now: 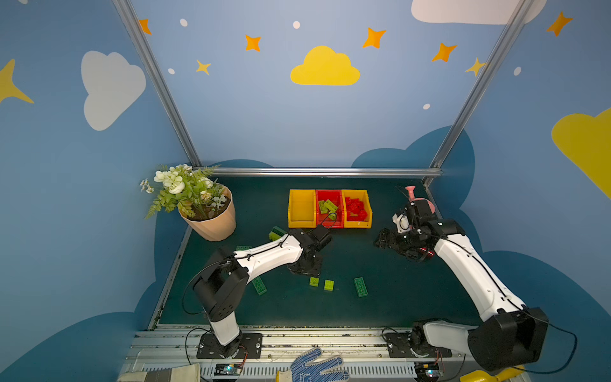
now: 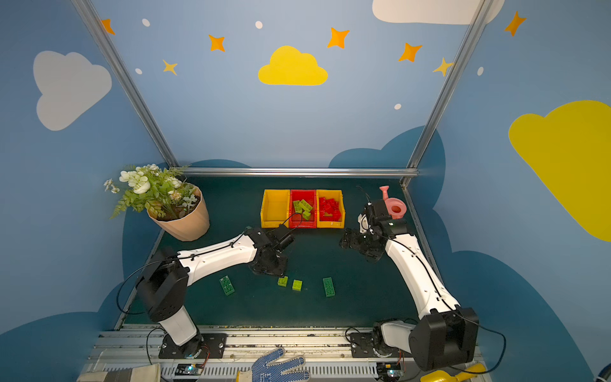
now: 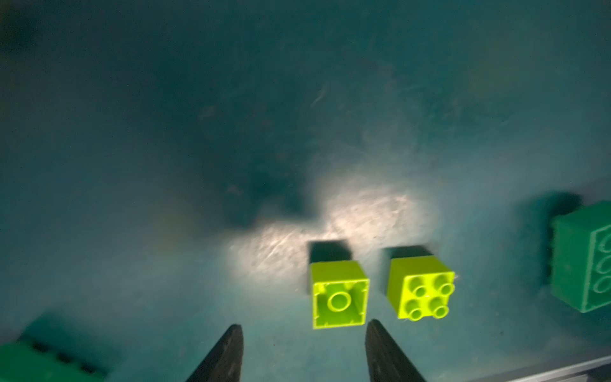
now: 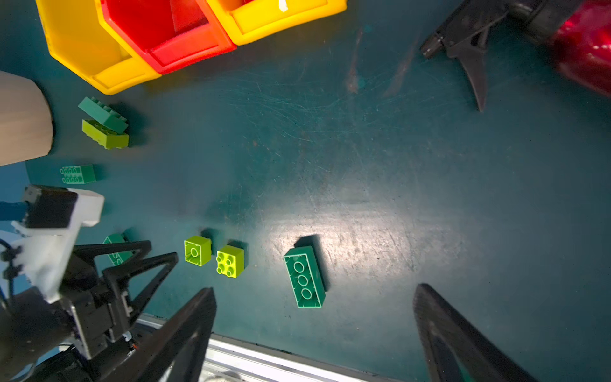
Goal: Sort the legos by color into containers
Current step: 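Lower the left gripper and grasp the next lime 2x2 brick, then carry the lime brick over the red bin and open the left gripper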
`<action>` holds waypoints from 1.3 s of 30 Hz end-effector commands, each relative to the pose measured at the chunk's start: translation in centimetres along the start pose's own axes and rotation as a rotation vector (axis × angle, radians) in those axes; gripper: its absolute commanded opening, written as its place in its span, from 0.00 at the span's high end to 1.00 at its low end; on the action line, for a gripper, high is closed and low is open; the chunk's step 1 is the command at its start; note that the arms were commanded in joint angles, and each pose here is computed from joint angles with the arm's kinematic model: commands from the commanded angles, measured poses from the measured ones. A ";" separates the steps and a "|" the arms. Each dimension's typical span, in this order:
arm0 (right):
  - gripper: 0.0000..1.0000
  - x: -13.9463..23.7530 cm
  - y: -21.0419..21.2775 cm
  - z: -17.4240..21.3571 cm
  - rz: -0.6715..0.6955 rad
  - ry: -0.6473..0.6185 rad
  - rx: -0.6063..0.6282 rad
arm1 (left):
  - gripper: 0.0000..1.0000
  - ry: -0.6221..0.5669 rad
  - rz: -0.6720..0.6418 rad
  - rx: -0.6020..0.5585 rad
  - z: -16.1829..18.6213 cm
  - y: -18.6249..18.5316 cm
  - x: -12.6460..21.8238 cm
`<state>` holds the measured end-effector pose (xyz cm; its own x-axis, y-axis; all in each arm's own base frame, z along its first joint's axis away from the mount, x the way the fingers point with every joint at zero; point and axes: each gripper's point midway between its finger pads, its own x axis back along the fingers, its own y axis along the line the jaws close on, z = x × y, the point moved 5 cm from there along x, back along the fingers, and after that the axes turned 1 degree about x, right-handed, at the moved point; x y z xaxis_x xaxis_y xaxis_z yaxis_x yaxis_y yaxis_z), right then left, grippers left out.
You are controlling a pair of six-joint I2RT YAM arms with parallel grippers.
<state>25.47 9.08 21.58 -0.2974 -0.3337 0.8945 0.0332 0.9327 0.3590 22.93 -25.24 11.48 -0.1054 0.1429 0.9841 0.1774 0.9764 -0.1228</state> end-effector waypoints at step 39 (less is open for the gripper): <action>0.09 2.6 0.6 -1.2 0.015 -0.064 0.034 | 0.76 -0.092 -0.054 0.009 -9.8 0.5 1.9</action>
<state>26.26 9.13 23.11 -0.3126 -0.3290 0.8911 -0.0072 0.9389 0.3441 29.67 -26.78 12.70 -0.1581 0.1314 0.9786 0.1278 0.9855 -0.1117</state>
